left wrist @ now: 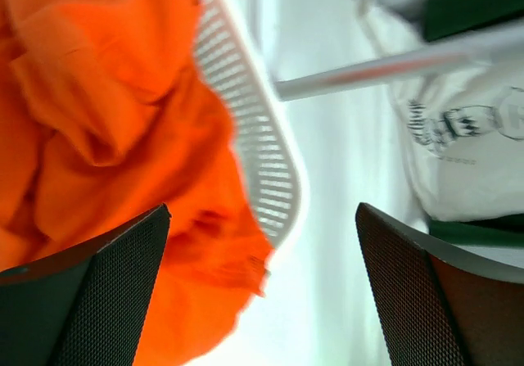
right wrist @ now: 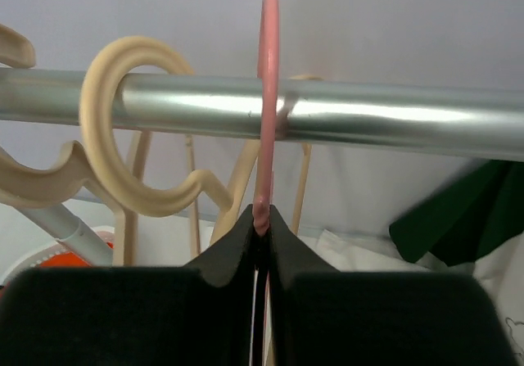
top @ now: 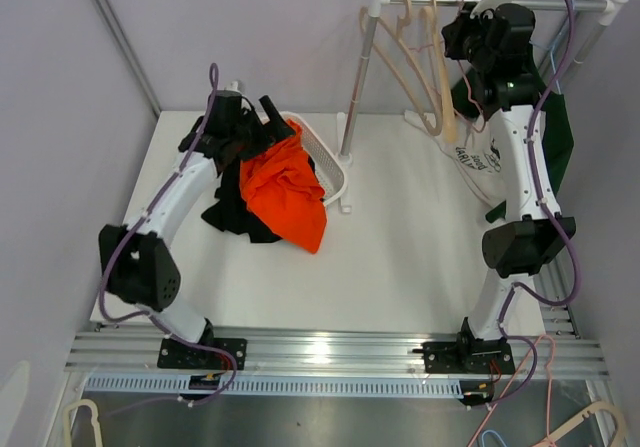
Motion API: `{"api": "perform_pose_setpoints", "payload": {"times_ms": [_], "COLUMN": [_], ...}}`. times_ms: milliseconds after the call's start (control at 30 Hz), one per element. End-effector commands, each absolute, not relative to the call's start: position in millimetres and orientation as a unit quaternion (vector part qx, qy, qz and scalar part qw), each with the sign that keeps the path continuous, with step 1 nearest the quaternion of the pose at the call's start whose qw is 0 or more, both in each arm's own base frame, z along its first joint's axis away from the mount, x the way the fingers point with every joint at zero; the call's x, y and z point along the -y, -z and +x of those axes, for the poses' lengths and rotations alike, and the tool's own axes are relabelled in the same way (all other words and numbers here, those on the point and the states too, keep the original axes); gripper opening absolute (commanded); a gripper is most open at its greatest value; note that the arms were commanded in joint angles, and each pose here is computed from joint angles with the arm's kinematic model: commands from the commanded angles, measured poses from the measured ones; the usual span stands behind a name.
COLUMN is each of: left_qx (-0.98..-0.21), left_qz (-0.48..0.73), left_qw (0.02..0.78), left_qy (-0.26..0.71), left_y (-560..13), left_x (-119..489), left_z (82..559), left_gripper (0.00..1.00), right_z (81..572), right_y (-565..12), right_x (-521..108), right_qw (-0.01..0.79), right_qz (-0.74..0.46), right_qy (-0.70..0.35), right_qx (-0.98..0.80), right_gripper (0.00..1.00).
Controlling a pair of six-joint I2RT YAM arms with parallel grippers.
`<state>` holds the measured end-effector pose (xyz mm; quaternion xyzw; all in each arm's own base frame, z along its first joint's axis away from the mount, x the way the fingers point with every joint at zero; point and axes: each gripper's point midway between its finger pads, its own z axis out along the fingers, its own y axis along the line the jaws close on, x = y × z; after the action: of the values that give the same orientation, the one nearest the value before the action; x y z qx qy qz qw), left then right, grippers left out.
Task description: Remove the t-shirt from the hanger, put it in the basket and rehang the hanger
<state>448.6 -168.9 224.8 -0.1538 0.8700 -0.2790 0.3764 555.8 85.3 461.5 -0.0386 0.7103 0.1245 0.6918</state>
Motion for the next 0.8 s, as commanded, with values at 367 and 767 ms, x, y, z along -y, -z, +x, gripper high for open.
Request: {"api": "perform_pose_setpoints", "payload": {"times_ms": [367,767], "left_qx": [-0.788,-0.752], "left_qz": [-0.060,0.039], "left_qw": [0.563,0.569], "left_qy": [0.242,0.330], "left_y": [-383,-408], "left_x": [176,221], "left_z": [366,301], "left_gripper": [1.00,1.00], "right_z": [504,451], "right_y": [-507,-534], "right_x": [-43,74], "right_qw": [0.718,0.710], "right_qz": [0.005,0.139], "right_qy": [-0.070,0.016], "right_qx": [-0.692,-0.690], "right_gripper": [0.58,0.71]}}
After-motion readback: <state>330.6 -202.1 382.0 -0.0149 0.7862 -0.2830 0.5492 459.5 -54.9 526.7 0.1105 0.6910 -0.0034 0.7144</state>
